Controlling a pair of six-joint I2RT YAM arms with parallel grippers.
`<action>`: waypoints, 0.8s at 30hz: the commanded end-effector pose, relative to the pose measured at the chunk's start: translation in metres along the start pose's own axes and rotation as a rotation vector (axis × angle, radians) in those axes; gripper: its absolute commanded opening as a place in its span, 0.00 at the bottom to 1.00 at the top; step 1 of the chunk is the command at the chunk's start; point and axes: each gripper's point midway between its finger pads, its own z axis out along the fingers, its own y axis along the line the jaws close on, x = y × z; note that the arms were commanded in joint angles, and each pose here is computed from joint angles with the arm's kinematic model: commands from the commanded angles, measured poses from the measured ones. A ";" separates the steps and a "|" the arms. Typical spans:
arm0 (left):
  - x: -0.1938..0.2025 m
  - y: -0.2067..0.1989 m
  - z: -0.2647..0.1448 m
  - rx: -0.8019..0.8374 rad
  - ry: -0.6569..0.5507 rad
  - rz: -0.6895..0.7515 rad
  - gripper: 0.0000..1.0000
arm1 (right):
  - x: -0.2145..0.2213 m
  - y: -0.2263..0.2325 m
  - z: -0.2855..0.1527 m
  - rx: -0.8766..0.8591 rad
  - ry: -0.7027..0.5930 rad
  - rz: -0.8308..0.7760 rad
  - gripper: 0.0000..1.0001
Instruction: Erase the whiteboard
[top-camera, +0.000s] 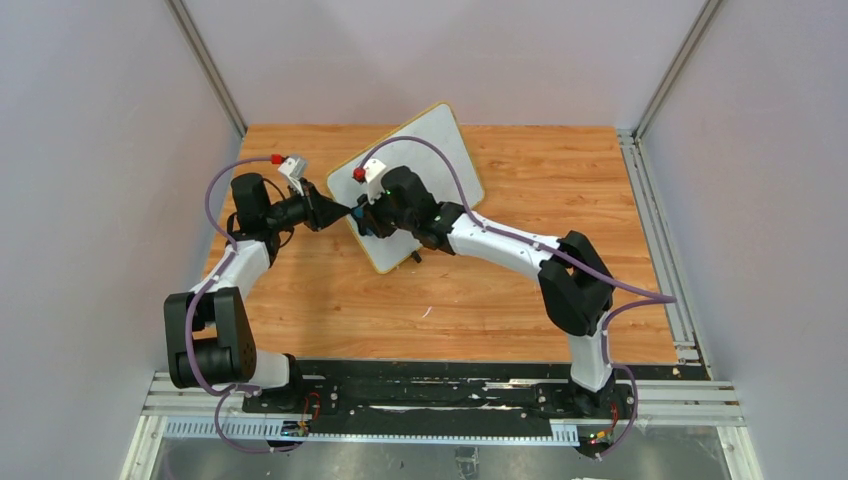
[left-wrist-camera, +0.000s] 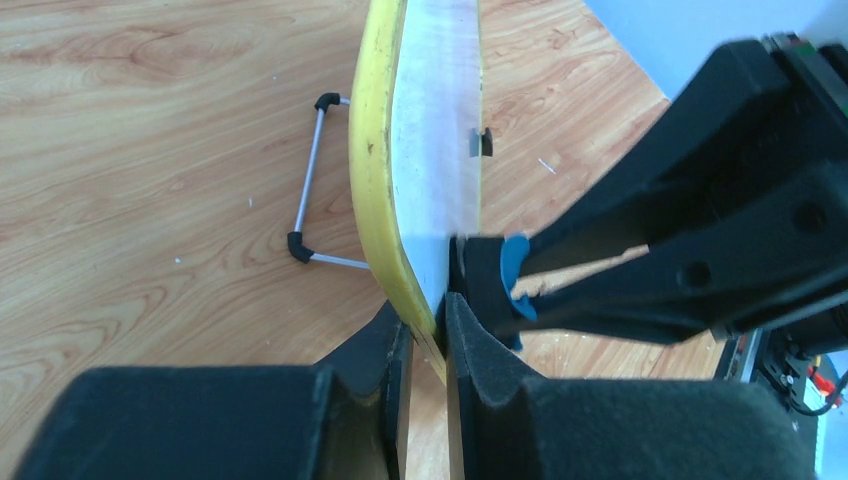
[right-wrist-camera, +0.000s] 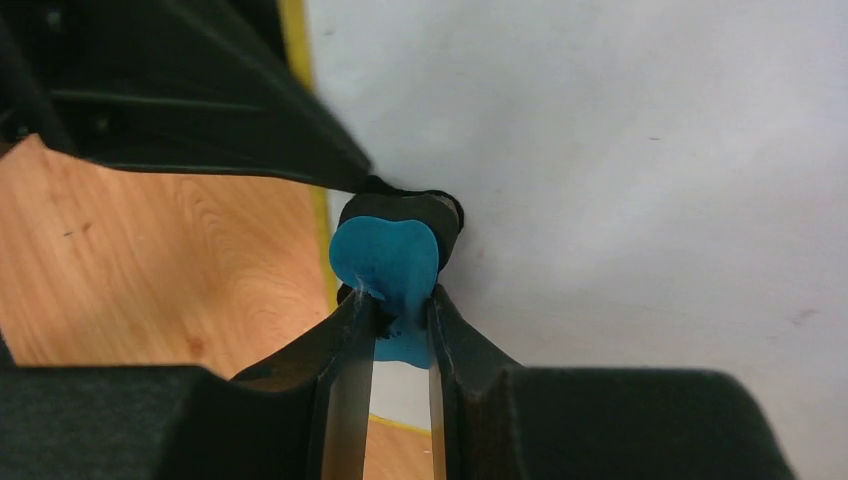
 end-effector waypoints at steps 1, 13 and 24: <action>-0.005 -0.003 0.002 0.022 -0.005 0.104 0.00 | -0.005 0.023 0.006 -0.056 -0.023 0.012 0.01; -0.004 -0.004 0.002 0.023 -0.003 0.106 0.00 | 0.014 -0.030 0.017 0.060 0.027 0.001 0.01; -0.004 -0.004 0.001 0.021 0.001 0.109 0.00 | 0.004 -0.086 -0.015 0.181 0.007 0.018 0.00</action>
